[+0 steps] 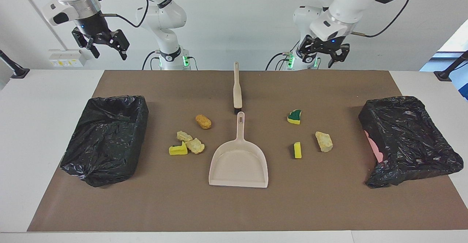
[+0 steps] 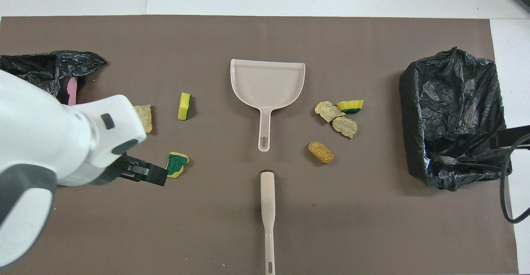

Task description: Sweep and dump trash in bin

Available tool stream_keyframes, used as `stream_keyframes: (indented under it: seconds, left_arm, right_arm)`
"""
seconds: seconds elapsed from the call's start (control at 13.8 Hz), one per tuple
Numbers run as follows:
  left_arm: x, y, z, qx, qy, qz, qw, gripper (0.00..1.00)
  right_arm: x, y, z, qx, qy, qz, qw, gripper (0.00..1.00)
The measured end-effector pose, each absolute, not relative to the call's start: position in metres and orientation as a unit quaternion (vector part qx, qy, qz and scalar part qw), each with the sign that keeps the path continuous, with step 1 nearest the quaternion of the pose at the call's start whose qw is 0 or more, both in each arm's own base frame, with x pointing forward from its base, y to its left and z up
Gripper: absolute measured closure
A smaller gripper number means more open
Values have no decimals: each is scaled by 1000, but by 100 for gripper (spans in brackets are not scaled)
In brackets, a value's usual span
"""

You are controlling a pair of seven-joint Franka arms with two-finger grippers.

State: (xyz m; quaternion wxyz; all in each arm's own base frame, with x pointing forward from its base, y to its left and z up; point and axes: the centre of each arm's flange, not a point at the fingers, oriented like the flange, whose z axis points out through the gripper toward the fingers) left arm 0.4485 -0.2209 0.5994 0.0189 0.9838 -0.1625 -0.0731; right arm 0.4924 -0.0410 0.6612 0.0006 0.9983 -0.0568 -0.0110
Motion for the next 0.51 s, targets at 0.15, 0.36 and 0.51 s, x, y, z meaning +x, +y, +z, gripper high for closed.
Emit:
stream_keyframes:
  seconds: [0.15, 0.36, 0.51]
  left_arm:
    - [426, -263, 574, 984, -161, -71, 14, 0]
    - [391, -311, 545, 988, -142, -56, 15, 0]
    - [370, -336, 524, 990, -134, -51, 14, 0]
  right_arm:
    - [491, -41, 661, 998, -57, -12, 0, 0]
    - [488, -41, 659, 998, -57, -15, 0, 0]
    - [486, -41, 659, 998, -57, -15, 0, 0]
